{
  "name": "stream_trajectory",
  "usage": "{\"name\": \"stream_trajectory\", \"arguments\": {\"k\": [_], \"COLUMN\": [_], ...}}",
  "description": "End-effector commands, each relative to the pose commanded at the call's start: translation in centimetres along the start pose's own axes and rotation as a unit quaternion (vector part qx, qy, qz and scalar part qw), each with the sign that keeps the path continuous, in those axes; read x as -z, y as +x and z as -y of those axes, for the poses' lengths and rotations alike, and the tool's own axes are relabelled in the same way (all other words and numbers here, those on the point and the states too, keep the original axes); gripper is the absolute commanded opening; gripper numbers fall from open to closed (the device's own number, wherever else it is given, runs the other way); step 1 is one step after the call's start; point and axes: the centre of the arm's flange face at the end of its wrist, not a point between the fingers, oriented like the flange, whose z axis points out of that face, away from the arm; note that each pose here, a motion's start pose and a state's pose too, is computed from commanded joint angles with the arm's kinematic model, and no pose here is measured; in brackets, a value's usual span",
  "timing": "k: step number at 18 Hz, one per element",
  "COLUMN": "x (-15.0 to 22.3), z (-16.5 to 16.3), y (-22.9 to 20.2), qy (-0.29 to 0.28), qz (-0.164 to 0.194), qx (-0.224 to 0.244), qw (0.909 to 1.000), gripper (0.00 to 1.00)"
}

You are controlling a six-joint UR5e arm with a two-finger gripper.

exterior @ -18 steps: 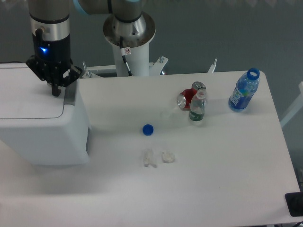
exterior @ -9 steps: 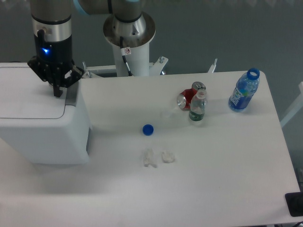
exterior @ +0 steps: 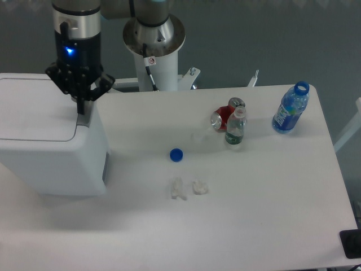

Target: Close the trash can

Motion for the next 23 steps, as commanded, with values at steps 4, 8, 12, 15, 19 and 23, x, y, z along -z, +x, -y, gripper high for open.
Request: {"name": "stream_trajectory", "arguments": {"k": [4,8,12,15,19,23], "x": [0.3,-1.5,-5.6,-8.1,-12.1,-16.4], "z": [-0.5,-1.0,-1.7,-2.8,-3.1,-3.6], "y": [-5.7,-11.5,-18.1,-22.5,-25.6,-28.9], "qy": [0.005,-0.008,-0.036,-0.070,-0.122,-0.153], "qz": [0.007,0.019,0.018,0.046,0.067,0.048], "qx": [0.050,0.091,0.070,0.047,-0.013,-0.044], "qw": [0.9987,0.9956,0.9967,0.9954,0.9902,0.9860], "gripper": [1.00,1.00,1.00,1.00,1.00,1.00]}}
